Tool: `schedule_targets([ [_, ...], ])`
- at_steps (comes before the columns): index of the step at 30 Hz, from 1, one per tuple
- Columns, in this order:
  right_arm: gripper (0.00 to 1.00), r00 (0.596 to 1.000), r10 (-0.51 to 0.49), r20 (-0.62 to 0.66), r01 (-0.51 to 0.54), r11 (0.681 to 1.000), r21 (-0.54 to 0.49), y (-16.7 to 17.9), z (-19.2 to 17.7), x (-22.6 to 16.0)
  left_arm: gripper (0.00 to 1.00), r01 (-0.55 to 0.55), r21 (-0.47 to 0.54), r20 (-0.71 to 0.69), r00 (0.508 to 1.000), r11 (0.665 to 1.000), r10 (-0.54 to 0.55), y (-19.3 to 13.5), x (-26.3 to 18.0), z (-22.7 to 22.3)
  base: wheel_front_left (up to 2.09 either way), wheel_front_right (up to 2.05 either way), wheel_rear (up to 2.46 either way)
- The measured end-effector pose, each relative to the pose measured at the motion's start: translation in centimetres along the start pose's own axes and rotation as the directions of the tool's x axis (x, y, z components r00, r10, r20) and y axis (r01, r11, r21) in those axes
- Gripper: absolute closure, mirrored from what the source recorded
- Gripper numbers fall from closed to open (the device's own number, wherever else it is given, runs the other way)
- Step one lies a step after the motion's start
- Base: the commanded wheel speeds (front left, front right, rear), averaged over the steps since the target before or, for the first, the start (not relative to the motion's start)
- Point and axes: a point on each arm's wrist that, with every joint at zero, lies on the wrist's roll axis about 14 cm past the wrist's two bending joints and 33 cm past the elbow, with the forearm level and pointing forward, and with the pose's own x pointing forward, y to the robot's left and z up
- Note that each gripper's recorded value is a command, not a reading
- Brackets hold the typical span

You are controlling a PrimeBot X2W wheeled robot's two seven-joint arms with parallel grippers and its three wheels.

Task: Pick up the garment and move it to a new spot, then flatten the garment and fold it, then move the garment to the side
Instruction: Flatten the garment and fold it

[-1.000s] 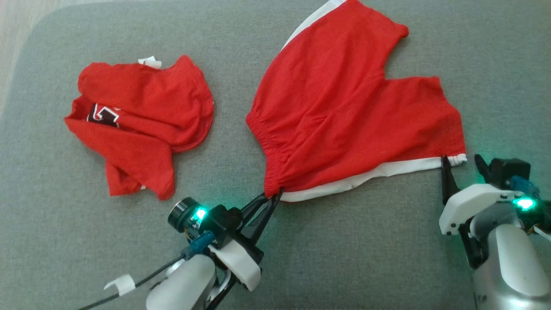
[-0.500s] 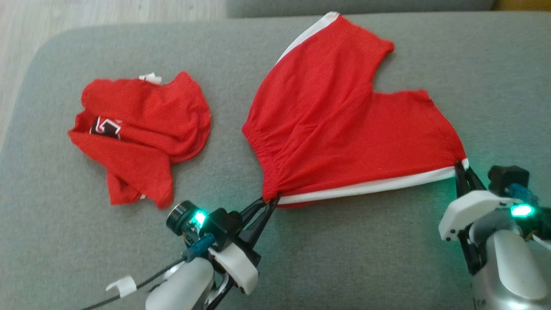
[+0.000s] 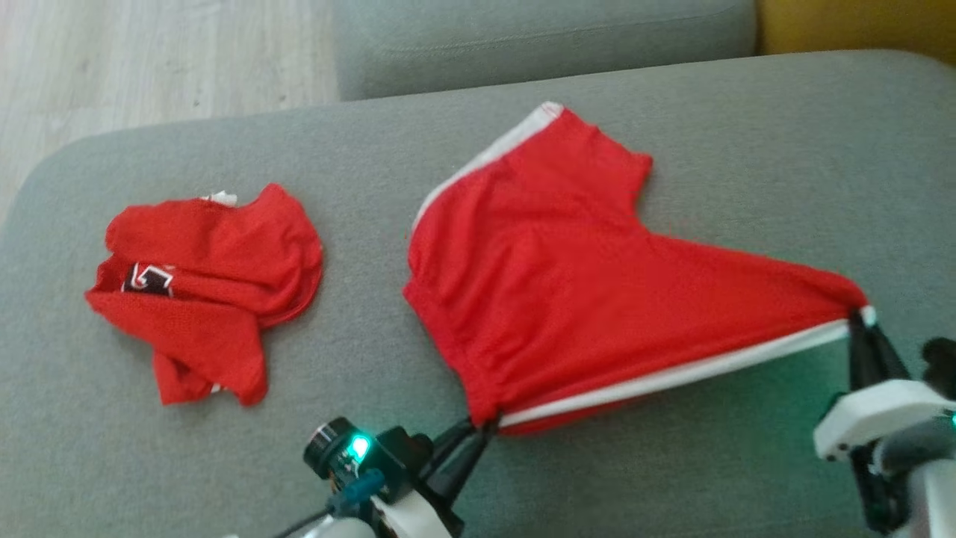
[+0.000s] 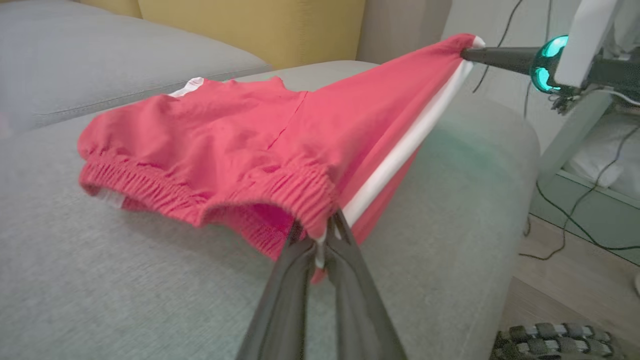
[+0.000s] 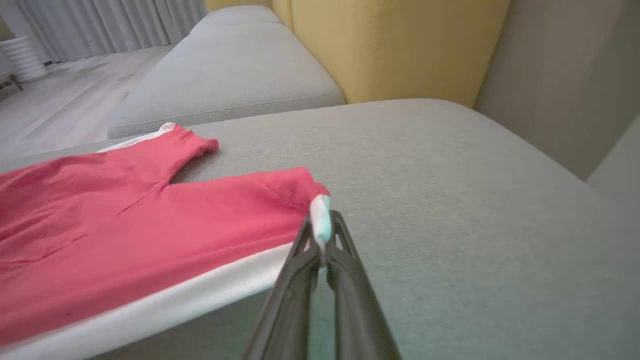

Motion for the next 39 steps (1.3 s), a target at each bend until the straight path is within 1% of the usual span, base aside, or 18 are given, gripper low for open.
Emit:
schedule_targets([
  [2,1.0,0.999,-0.023,0.023,0.023,1.0,-0.004,-1.0,0.7,-0.8,1.0,0.02,0.0,0.002,1.0,1.0,-0.02,-0.8,0.0,0.3,0.0,0.0,0.0],
  [5,1.0,0.998,-0.028,0.054,0.029,0.999,-0.021,-1.2,2.1,-1.2,1.0,0.01,-0.001,0.025,1.0,1.0,-0.01,-0.7,0.0,1.0,0.0,0.0,0.0],
  [8,1.0,0.997,-0.01,0.079,0.013,0.999,-0.035,-0.5,3.4,-0.9,1.0,-0.008,-0.017,0.04,0.999,1.0,0.009,-0.2,0.0,1.5,0.0,0.0,0.0],
  [11,1.0,0.997,0.02,0.074,-0.016,0.999,-0.052,0.6,3.9,-0.1,1.0,-0.028,-0.03,0.036,0.999,0.999,0.029,0.4,0.0,1.6,0.0,0.0,0.0],
  [13,1.0,0.996,0.043,0.08,-0.038,0.997,-0.063,1.6,4.6,1.0,1.0,-0.043,-0.028,0.043,0.998,0.999,0.045,1.3,0.2,2.0,0.0,0.0,0.0],
  [16,1.0,0.991,0.08,0.103,-0.069,0.991,-0.114,3.2,6.7,3.3,1.0,-0.081,-0.015,0.075,0.994,0.997,0.082,3.5,0.8,3.6,0.0,0.0,0.0],
  [19,1.0,0.984,0.136,0.117,-0.115,0.978,-0.172,5.6,8.8,6.4,1.0,-0.122,-0.003,0.086,0.989,0.993,0.122,5.9,1.4,4.6,0.0,0.0,0.0],
  [22,1.0,0.979,0.183,0.089,-0.157,0.957,-0.245,7.9,9.6,9.4,1.0,-0.148,-0.002,0.057,0.987,0.989,0.148,7.7,1.8,4.3,0.0,0.0,0.0],
  [24,1.0,0.977,0.203,0.062,-0.179,0.945,-0.274,9.0,9.4,11.3,1.0,-0.159,-0.003,0.036,0.987,0.987,0.159,8.6,2.1,4.0,0.0,0.0,0.0],
  [27,1.0,0.973,0.229,-0.008,-0.22,0.926,-0.308,10.8,8.1,14.0,1.0,-0.178,-0.003,0.01,0.984,0.984,0.178,10.4,2.5,3.7,0.0,0.0,0.0],
  [33,1.0,0.957,0.264,-0.119,-0.29,0.893,-0.344,13.7,5.4,18.5,1.0,-0.24,-0.006,-0.029,0.97,0.971,0.24,14.5,3.2,3.1,0.0,0.0,0.0],
  [37,1.0,0.945,0.281,-0.166,-0.323,0.878,-0.353,15.3,4.1,20.8,1.0,-0.253,-0.01,-0.055,0.966,0.968,0.252,16.0,3.6,2.4,0.0,0.0,0.0],
  [39,1.0,0.939,0.29,-0.184,-0.34,0.858,-0.386,15.9,3.5,21.6,1.0,-0.26,-0.01,-0.075,0.963,0.965,0.259,16.3,3.6,1.8,0.0,0.0,0.0],
])
